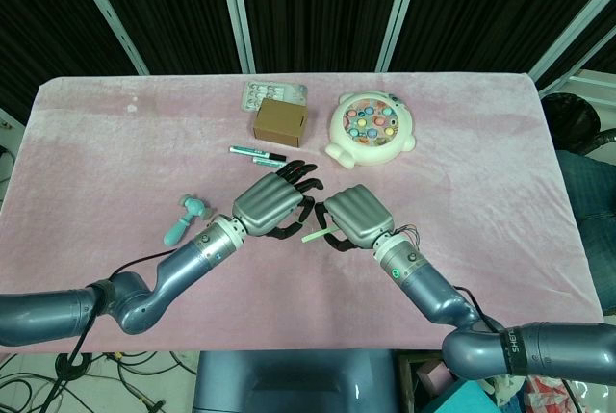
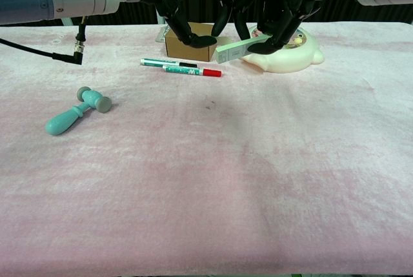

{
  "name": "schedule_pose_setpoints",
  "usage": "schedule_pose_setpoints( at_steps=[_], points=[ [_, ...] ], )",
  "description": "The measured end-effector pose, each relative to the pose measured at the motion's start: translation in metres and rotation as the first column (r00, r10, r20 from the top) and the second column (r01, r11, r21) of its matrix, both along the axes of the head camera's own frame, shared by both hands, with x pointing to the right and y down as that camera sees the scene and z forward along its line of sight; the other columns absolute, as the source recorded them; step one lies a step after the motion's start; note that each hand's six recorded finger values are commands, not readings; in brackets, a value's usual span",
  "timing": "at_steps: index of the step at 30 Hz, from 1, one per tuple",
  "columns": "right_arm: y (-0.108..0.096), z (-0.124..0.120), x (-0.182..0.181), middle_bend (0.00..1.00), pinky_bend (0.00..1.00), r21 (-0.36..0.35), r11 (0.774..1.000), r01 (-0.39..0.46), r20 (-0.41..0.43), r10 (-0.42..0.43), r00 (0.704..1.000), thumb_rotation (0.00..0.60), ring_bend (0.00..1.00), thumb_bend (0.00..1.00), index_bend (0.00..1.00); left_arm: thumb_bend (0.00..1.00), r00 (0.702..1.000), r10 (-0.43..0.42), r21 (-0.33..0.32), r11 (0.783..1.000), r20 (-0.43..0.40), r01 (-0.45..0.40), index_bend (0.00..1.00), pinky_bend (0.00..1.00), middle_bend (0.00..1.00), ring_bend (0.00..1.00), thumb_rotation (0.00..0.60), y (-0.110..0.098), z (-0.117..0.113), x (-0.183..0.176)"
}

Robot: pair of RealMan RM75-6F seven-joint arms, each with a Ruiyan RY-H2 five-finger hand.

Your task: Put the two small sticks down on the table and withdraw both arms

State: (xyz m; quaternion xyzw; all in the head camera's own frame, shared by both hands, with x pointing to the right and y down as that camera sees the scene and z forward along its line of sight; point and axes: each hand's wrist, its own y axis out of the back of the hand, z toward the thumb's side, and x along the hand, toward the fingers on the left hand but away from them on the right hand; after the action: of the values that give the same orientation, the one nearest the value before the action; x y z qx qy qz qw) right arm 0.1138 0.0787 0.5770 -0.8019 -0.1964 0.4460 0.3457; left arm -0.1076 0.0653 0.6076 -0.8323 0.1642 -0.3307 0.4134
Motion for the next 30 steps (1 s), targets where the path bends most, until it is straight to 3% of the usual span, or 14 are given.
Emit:
schedule_pose_setpoints(
  at_steps=[30],
  points=[
    [-0.0007, 0.0, 0.0002, 0.92, 0.96, 0.005, 1.0, -0.005, -0.004, 0.005, 1.0, 0.6, 0.99, 0.51, 0.67, 0.46, 1.0, 0.005, 0.01, 1.0, 0.015, -0.005, 0.63, 0.07, 0.21, 0.0, 0.6, -0.0005, 0.0018, 0.0002]
  ],
)
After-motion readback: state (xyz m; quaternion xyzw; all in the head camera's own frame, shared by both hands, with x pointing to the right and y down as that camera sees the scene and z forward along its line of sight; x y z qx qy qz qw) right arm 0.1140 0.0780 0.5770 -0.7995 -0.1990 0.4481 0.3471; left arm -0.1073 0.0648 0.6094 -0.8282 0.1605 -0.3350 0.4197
